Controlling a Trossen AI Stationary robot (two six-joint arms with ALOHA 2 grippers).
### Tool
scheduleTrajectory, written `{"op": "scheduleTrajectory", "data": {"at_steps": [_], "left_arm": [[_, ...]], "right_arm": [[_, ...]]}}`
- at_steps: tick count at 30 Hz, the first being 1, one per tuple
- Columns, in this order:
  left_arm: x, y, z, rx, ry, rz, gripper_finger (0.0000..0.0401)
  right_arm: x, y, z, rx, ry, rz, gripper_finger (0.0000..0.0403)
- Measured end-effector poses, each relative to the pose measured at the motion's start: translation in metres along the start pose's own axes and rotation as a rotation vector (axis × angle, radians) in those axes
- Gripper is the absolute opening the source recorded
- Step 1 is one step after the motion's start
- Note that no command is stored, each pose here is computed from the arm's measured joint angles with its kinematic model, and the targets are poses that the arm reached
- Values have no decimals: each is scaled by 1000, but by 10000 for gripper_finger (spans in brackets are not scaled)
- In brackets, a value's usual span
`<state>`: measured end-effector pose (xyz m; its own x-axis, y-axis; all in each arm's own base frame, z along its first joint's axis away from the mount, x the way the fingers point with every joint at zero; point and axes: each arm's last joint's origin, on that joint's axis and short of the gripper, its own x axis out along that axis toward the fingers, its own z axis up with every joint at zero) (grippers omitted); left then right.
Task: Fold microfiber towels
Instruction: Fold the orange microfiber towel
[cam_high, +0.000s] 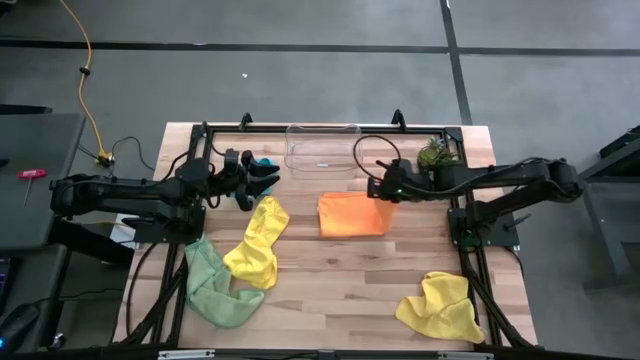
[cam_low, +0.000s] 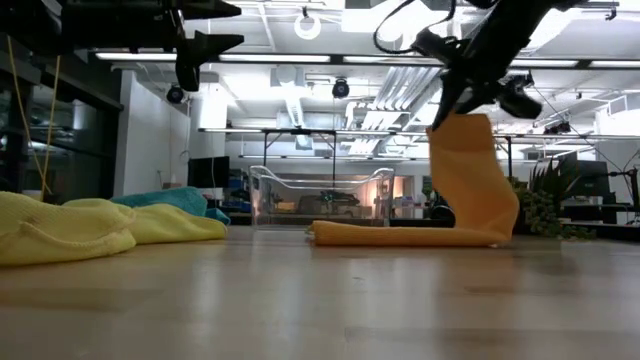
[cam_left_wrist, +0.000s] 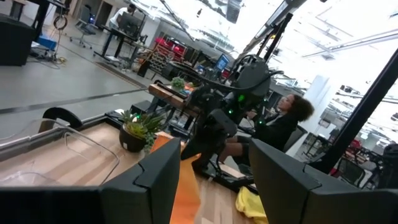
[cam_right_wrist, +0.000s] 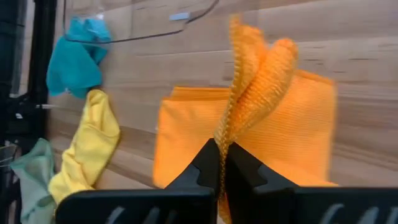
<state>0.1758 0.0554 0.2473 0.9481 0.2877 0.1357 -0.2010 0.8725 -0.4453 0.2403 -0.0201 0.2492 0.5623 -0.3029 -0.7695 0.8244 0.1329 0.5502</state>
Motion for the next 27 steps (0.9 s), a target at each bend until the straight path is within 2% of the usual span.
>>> {"op": "scheduleTrajectory", "data": {"at_steps": [14, 20, 27], "left_arm": [[0, 0, -1, 0, 10, 3, 181], [0, 1, -2, -1, 19, 7, 181], [0, 1, -2, -3, 20, 8, 181]], "right_arm": [[66, 29, -17, 105, 16, 150, 0], [79, 37, -20, 132, 7, 218, 0], [84, 38, -20, 154, -11, 232, 0]]}}
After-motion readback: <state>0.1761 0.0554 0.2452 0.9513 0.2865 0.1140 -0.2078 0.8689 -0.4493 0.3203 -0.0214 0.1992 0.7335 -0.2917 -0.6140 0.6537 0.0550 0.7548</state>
